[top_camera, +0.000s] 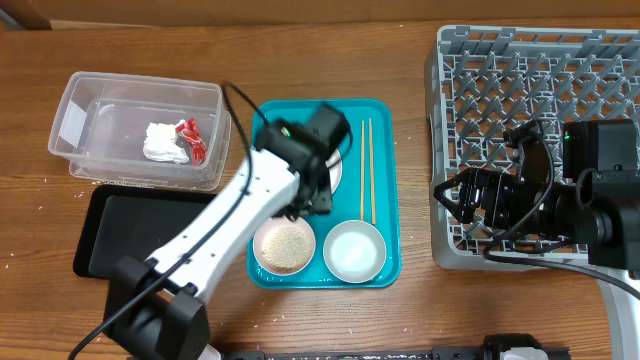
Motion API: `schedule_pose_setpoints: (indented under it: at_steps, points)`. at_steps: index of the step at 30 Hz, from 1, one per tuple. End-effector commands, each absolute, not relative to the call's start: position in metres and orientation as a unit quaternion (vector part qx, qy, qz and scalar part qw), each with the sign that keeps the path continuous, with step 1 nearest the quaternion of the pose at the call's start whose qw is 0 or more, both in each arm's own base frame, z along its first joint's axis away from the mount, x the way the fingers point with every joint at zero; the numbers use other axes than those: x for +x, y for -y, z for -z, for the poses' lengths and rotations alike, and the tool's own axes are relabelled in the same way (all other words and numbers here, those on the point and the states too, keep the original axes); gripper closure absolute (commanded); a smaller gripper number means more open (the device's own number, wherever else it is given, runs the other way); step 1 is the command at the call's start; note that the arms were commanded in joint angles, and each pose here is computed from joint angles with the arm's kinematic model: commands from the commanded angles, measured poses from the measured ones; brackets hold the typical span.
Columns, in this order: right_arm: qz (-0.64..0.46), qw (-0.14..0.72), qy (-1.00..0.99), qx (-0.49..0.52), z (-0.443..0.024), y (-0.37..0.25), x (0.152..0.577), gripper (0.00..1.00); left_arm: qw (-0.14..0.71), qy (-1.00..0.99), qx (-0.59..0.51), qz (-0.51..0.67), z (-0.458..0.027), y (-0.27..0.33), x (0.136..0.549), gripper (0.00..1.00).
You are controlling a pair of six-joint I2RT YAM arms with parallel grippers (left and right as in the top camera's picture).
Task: Sort waste into correct bins and load items into the dishwasher
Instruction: 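Grasp the rim of the pink rice bowl with the left gripper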
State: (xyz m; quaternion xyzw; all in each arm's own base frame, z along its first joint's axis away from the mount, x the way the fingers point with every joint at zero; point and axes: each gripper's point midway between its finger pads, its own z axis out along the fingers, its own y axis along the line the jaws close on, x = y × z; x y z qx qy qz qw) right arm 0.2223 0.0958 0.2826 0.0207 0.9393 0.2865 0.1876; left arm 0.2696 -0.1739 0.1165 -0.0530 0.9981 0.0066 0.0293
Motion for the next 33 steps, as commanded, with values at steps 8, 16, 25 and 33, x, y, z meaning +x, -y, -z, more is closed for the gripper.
schedule_pose_setpoints:
  at_steps: [8,16,25,33]
  points:
    - [-0.289,0.189,-0.938,0.014,-0.284,-0.098,0.222,0.02,0.018,-0.993,-0.115,0.028,-0.046,0.183,0.258,0.58]
    - [-0.29,0.19,-0.938,0.014,-0.284,-0.098,0.222,0.02,0.001,-0.994,-0.111,0.019,-0.029,0.178,0.244,0.67]
    - [-0.29,0.188,-0.938,0.014,-0.283,-0.098,0.221,0.02,-0.006,-0.994,-0.107,0.015,-0.026,0.176,0.24,0.96]
    - [-0.29,0.188,-0.938,0.014,-0.283,-0.098,0.221,0.02,-0.012,-0.996,-0.086,-0.013,-0.048,0.169,0.24,0.96]
